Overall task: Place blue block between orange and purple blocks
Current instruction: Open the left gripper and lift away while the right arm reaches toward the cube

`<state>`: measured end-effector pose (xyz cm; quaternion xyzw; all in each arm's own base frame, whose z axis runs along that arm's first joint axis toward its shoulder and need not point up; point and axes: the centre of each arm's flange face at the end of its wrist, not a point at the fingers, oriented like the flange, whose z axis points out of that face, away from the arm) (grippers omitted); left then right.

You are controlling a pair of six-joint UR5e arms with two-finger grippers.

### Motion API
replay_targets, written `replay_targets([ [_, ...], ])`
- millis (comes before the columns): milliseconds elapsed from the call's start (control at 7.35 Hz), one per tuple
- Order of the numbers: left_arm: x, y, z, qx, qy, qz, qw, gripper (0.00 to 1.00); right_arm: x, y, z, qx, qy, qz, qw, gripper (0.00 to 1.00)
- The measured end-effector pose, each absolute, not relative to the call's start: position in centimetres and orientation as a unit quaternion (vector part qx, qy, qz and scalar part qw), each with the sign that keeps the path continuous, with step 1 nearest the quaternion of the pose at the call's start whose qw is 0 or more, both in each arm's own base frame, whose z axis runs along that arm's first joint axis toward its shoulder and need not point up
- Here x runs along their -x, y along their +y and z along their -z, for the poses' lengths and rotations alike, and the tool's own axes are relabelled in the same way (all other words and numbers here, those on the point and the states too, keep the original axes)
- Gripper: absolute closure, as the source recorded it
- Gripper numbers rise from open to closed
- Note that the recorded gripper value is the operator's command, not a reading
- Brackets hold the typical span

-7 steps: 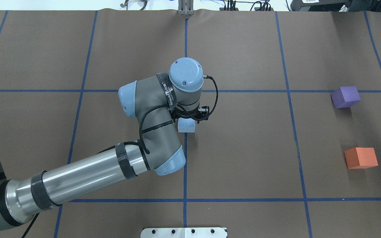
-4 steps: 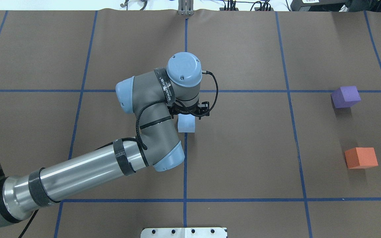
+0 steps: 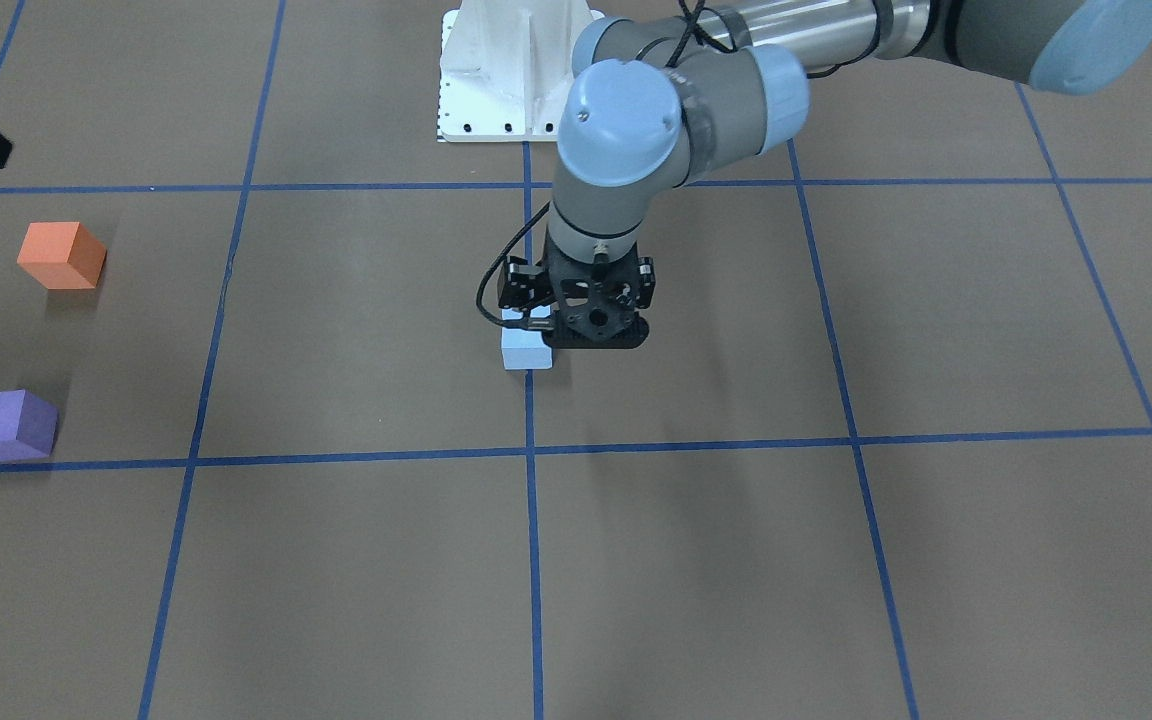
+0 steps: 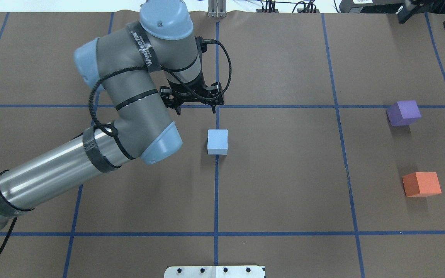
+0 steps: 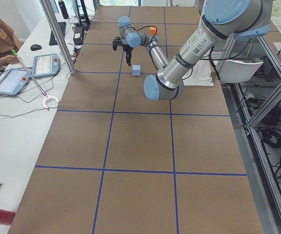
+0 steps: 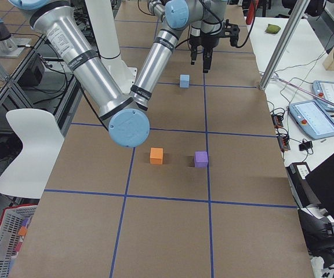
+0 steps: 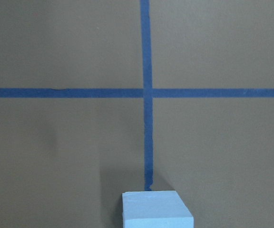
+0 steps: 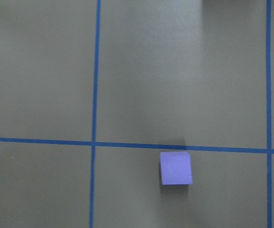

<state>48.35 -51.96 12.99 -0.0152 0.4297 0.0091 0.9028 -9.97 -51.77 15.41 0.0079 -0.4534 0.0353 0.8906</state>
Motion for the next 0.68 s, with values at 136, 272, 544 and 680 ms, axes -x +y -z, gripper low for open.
replay_targets([
  [136,-43.9,-51.4,-14.5,0.009,0.420,-0.021,0.907,0.00,13.6,-50.7,-12.6,0.003,-0.455,-0.038,0.889,0.00],
  [272,-39.7,-51.0,-16.7,-0.002,0.408,-0.033,0.912,0.00,18.3,-49.4,-10.4,0.010,-0.445,-0.034,0.895,0.00],
  [544,-32.7,-51.0,-22.2,-0.022,0.387,-0.053,0.920,0.00,29.0,-47.7,-7.7,0.009,-0.421,-0.025,0.907,0.00],
  [680,-29.4,-51.0,-24.9,-0.032,0.377,-0.062,0.924,0.00,35.1,-47.5,-7.1,0.007,-0.420,-0.027,0.907,0.00],
])
